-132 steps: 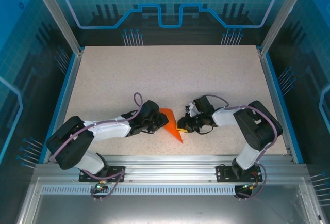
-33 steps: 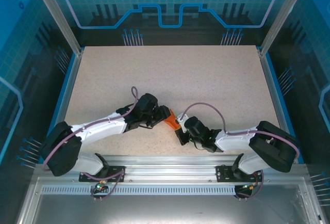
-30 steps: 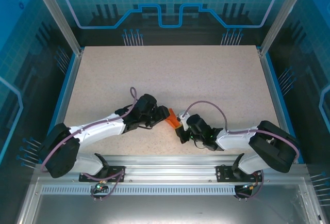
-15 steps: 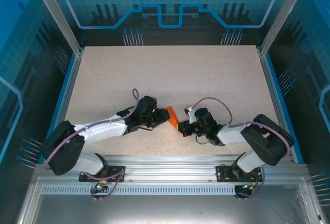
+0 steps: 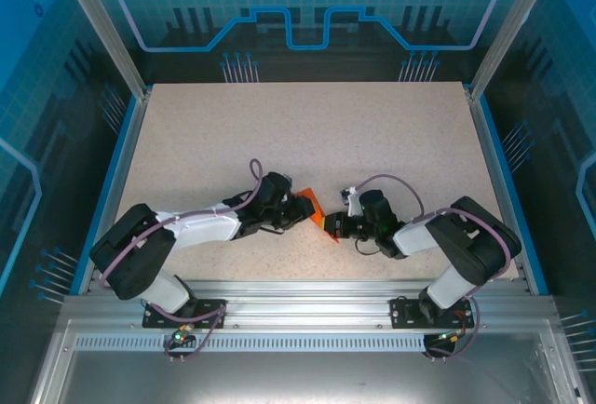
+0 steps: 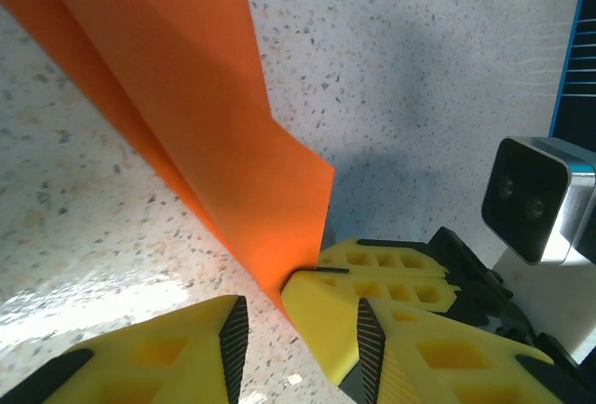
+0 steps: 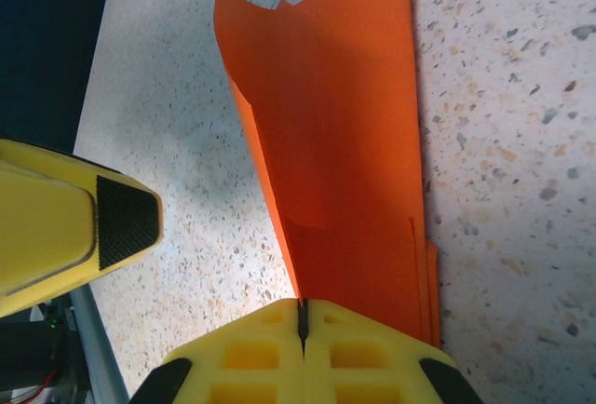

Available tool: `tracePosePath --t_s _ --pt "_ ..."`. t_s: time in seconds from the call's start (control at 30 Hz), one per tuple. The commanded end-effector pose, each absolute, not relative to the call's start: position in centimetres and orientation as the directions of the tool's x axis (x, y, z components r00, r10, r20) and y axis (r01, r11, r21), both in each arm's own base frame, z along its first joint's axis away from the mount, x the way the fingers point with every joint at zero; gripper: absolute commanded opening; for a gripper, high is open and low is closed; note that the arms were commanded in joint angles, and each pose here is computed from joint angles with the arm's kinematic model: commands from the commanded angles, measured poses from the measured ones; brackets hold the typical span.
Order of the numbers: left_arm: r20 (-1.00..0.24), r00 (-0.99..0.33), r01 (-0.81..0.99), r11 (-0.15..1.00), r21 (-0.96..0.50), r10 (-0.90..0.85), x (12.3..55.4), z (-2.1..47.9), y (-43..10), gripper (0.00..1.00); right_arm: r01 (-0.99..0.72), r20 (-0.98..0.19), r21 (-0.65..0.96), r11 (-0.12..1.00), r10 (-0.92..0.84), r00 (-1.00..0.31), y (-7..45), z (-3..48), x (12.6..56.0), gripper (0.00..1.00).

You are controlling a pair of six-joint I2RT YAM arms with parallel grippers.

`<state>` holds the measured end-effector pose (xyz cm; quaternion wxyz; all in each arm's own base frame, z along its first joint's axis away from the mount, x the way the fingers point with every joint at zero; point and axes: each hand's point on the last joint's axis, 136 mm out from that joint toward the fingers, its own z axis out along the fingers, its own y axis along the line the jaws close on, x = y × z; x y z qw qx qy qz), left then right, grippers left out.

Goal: Fold a paper plane with a square sheet of paper (pick it up from the middle)
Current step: Fold the wing for the fifth time at the center of the table.

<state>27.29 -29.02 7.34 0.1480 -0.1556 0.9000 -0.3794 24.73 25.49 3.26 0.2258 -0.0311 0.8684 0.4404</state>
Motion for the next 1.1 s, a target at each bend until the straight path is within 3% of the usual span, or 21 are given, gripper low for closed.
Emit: tracePosePath --t_s 0.0,0.43,0.87,0.97,1.07 --pt "-0.175 -0.915 -0.104 0.629 -0.77 -0.365 28.5 8.9 -30.6 0.4 -0.232 -0.385 0.783 0.577 0.156 -0.91 25.6 3.6 24.8 0.0" --pt "-0.175 -0.915 -0.107 0.637 -0.764 -0.364 30.1 7.4 -31.9 0.39 -0.215 -0.371 0.763 0.61 0.141 -0.918 25.2 3.6 24.6 0.03" --pt "-0.184 -0.914 -0.105 0.65 -0.753 -0.361 30.5 7.3 -31.9 0.38 -0.275 -0.427 0.634 0.723 0.031 -0.904 23.3 3.4 23.9 0.32" --pt "-0.183 -0.915 -0.106 0.65 -0.753 -0.361 30.5 7.3 -31.9 0.38 -0.28 -0.429 0.628 0.726 0.023 -0.903 23.2 3.4 23.9 0.31" --pt "-0.181 -0.915 -0.108 0.654 -0.749 -0.359 30.4 7.2 -31.8 0.38 -0.288 -0.43 0.633 0.719 0.018 -0.903 23.4 3.6 23.9 0.22"
